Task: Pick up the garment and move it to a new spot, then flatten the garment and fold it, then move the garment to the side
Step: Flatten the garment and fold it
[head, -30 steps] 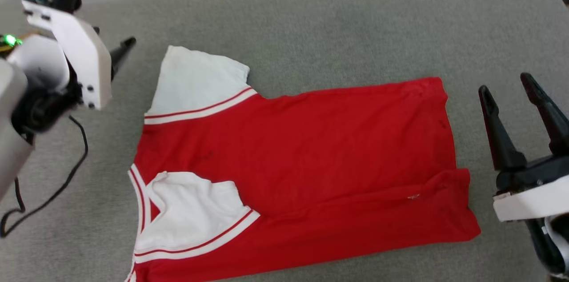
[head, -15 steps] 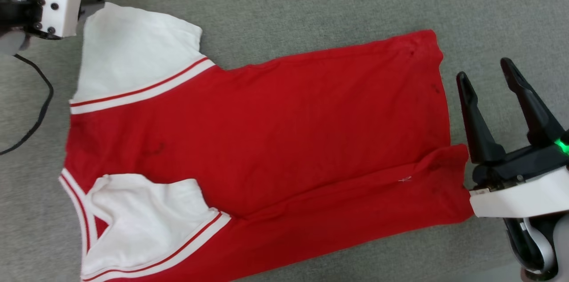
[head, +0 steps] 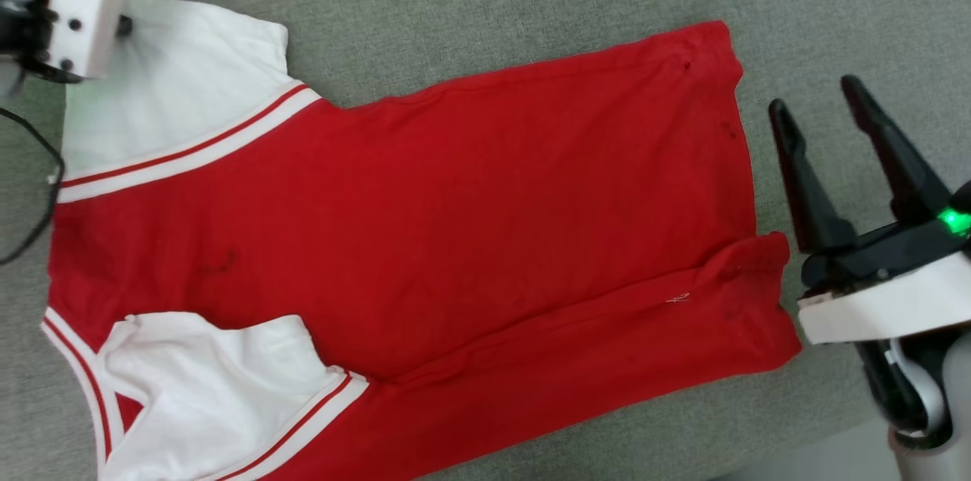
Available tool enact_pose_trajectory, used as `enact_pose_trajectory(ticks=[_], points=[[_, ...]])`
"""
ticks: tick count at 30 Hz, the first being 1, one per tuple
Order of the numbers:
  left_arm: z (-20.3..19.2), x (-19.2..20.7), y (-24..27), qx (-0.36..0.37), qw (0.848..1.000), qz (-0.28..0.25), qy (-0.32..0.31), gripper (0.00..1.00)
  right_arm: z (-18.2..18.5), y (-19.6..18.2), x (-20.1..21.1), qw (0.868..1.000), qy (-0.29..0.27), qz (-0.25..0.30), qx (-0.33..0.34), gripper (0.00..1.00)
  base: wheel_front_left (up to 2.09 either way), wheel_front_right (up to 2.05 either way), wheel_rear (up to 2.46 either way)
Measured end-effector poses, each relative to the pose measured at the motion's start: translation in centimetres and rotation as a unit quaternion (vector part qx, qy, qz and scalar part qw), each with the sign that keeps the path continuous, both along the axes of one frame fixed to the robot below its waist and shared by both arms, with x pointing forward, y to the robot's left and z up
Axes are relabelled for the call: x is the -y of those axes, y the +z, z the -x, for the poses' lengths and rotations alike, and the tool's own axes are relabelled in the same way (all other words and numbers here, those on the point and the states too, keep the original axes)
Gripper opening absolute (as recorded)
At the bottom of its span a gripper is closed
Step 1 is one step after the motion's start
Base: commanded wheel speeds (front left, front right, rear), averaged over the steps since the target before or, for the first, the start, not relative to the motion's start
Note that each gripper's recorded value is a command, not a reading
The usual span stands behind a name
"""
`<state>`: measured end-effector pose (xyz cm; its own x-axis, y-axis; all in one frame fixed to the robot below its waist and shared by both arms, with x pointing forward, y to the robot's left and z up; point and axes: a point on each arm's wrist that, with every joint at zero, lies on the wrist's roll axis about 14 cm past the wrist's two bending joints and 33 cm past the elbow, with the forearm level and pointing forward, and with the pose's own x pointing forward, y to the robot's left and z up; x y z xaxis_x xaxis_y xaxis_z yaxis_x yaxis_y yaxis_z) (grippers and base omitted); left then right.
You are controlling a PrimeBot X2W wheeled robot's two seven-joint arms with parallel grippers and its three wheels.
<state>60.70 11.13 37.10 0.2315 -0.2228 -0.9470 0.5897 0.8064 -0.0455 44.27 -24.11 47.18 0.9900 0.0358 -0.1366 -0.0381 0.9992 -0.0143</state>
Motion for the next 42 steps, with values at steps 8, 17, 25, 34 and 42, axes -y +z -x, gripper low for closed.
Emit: enact_pose_trajectory(ticks=[8,17,25,34,42], points=[[1.2,0.3,3.2,0.040,0.999,0.026,-0.011,0.00,-2.3,4.8,1.0,0.996,0.038,0.076,0.020,1.00,0.00,0.00,0.00],[3.0,1.0,7.9,0.099,0.992,0.054,-0.048,0.00,-4.2,3.3,0.9,0.960,0.123,0.165,-0.191,1.00,0.00,0.00,0.00],[4.4,1.1,8.3,0.112,0.989,0.058,-0.073,0.00,-4.2,-0.9,2.1,0.892,0.142,0.171,-0.394,1.00,0.00,0.00,0.00],[4.4,1.3,7.3,0.115,0.987,0.066,-0.092,0.00,-6.3,-6.3,0.7,0.853,0.138,0.114,-0.490,1.00,0.00,0.00,0.00],[4.6,0.9,6.2,0.111,0.987,0.069,-0.093,0.00,-5.7,-10.9,-1.5,0.835,0.164,0.105,-0.515,1.00,0.00,0.00,0.00]])
